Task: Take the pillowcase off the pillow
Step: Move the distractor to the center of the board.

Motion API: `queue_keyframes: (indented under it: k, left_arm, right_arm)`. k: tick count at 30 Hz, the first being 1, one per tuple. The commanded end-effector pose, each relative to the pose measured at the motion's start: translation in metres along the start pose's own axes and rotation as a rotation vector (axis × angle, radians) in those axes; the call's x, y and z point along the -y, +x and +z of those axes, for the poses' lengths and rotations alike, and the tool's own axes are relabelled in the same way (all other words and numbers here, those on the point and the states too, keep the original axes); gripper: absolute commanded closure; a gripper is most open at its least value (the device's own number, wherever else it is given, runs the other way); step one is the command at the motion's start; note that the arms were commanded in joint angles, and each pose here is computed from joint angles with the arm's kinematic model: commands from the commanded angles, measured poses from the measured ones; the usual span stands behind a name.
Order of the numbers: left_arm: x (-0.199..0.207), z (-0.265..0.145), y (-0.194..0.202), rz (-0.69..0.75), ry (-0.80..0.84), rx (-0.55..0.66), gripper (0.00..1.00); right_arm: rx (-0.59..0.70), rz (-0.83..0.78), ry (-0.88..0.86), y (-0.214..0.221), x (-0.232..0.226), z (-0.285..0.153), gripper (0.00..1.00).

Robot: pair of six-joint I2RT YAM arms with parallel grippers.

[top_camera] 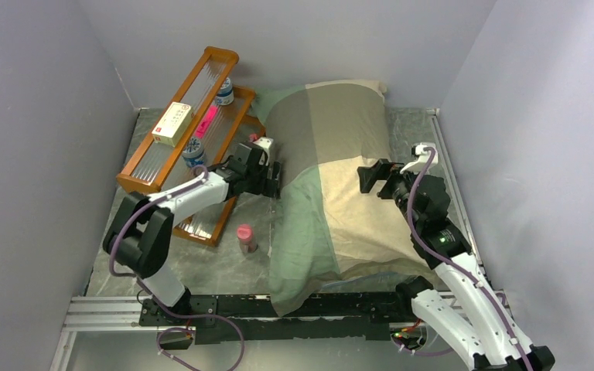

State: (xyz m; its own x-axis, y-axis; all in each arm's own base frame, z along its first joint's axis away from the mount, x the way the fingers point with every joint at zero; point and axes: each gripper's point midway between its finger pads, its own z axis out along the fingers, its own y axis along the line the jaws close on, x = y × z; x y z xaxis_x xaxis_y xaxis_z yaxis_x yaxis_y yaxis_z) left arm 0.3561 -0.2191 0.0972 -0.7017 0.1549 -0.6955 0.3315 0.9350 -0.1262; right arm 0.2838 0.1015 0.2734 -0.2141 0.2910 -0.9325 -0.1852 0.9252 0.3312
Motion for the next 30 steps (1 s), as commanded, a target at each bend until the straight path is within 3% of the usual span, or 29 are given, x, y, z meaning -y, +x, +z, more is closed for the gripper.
queue_keyframes:
  k: [1,12,30]
  left_arm:
    - [0.001,0.015,-0.024,0.011,-0.010,0.056,0.10]
    - [-0.036,0.059,-0.011,-0.045,-0.111,0.003,0.11]
    - [-0.129,0.056,-0.003,-0.191,-0.315,-0.010,0.10]
  right_arm:
    - [0.058,-0.016,0.012,-0.012,0.001,-0.003,0.00]
    - [0.061,-0.026,0.025,-0.011,0.003,-0.007,0.00]
    - [0.049,-0.038,0.027,-0.009,0.001,-0.007,0.00]
